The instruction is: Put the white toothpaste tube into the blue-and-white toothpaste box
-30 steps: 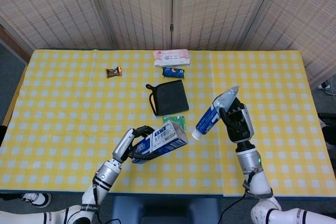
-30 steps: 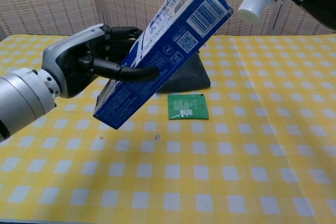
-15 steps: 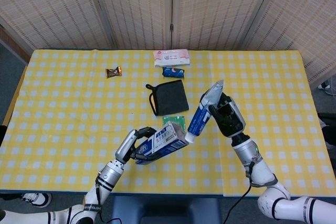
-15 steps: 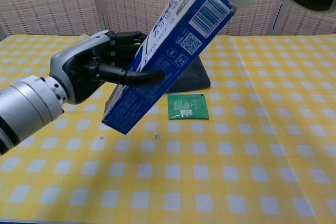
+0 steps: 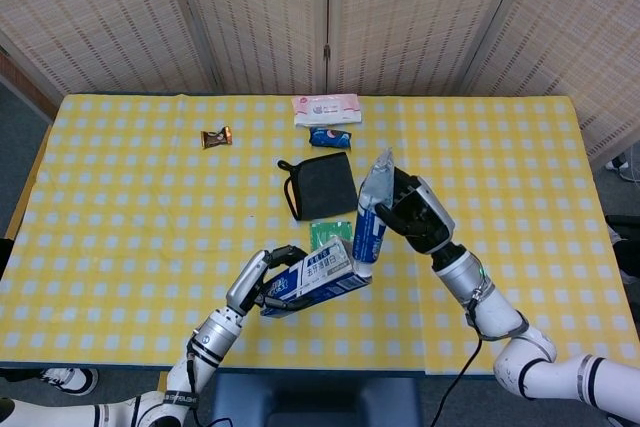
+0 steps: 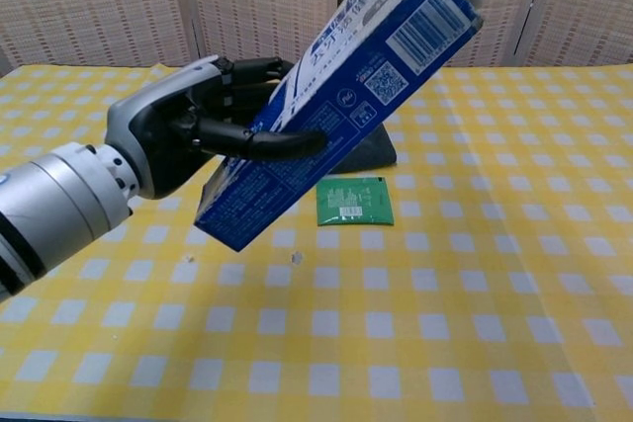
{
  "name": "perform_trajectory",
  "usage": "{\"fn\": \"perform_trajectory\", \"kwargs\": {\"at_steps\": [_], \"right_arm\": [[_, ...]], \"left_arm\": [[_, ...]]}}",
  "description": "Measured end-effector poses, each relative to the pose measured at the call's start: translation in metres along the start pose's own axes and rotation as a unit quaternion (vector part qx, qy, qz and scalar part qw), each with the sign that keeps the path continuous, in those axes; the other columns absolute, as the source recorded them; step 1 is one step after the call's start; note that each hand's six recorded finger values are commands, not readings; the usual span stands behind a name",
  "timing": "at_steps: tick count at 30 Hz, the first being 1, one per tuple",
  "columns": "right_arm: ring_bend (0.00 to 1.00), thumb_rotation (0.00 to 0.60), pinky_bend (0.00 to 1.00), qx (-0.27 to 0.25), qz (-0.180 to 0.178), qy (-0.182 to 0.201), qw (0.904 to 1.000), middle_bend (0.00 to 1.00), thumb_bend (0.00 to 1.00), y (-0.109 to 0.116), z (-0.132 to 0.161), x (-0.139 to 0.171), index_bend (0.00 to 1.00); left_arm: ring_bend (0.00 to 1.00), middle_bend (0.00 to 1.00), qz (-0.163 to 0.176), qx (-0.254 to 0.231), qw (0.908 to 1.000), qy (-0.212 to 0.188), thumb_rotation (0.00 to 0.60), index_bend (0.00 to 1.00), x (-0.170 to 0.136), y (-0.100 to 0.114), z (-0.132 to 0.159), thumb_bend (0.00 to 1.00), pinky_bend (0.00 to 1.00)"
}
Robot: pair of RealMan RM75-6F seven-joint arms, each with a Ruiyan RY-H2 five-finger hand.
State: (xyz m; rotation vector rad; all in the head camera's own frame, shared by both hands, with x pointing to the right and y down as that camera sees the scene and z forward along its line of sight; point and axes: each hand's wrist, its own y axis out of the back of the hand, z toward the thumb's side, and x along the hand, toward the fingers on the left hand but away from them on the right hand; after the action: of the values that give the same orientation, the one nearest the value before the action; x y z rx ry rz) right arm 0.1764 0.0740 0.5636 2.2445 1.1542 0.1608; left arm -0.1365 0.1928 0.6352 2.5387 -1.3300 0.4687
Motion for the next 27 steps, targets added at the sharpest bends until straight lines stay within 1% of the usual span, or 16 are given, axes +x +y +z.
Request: {"fn": "perform_trajectory", "kwargs": {"at_steps": [7, 13, 22, 25, 27], "right_arm": [[0.52, 0.6, 0.68, 0.055, 0.011, 0.005, 0.9984, 0.65, 0.43, -0.003, 0.001, -0.009, 0.8], [0.51, 0.6, 0.68, 0.083, 0.018, 0.019, 0.9962, 0.65, 0.43, -0.006, 0.003, -0.013, 0.8], [0.51, 0.6, 0.68, 0.091, 0.02, 0.053, 0.9943, 0.65, 0.43, -0.009, 0.005, -0.009, 0.8], [0.51, 0.6, 0.68, 0.089, 0.013, 0.07, 0.9935, 0.65, 0.43, -0.006, 0.007, -0.005, 0.8], [0.5, 0.6, 0.68, 0.088, 0.01, 0.074, 0.9934, 0.65, 0.43, -0.004, 0.006, -0.002, 0.8]], "left_arm": [[0.41, 0.51, -0.004, -0.038, 0.9992, 0.006, 0.6, 0.55, 0.001, -0.001, 0.005, 0.22, 0.45], [0.41, 0.51, -0.01, -0.076, 0.997, 0.012, 0.6, 0.55, 0.001, 0.002, 0.01, 0.22, 0.46], [0.42, 0.51, -0.004, -0.143, 0.9896, 0.016, 0.6, 0.55, 0.001, 0.018, 0.014, 0.22, 0.47], [0.42, 0.51, 0.0, -0.155, 0.9879, 0.013, 0.6, 0.55, -0.001, 0.025, 0.016, 0.22, 0.47], [0.42, 0.51, 0.002, -0.156, 0.9876, 0.011, 0.6, 0.55, -0.002, 0.028, 0.016, 0.22, 0.47]]}}
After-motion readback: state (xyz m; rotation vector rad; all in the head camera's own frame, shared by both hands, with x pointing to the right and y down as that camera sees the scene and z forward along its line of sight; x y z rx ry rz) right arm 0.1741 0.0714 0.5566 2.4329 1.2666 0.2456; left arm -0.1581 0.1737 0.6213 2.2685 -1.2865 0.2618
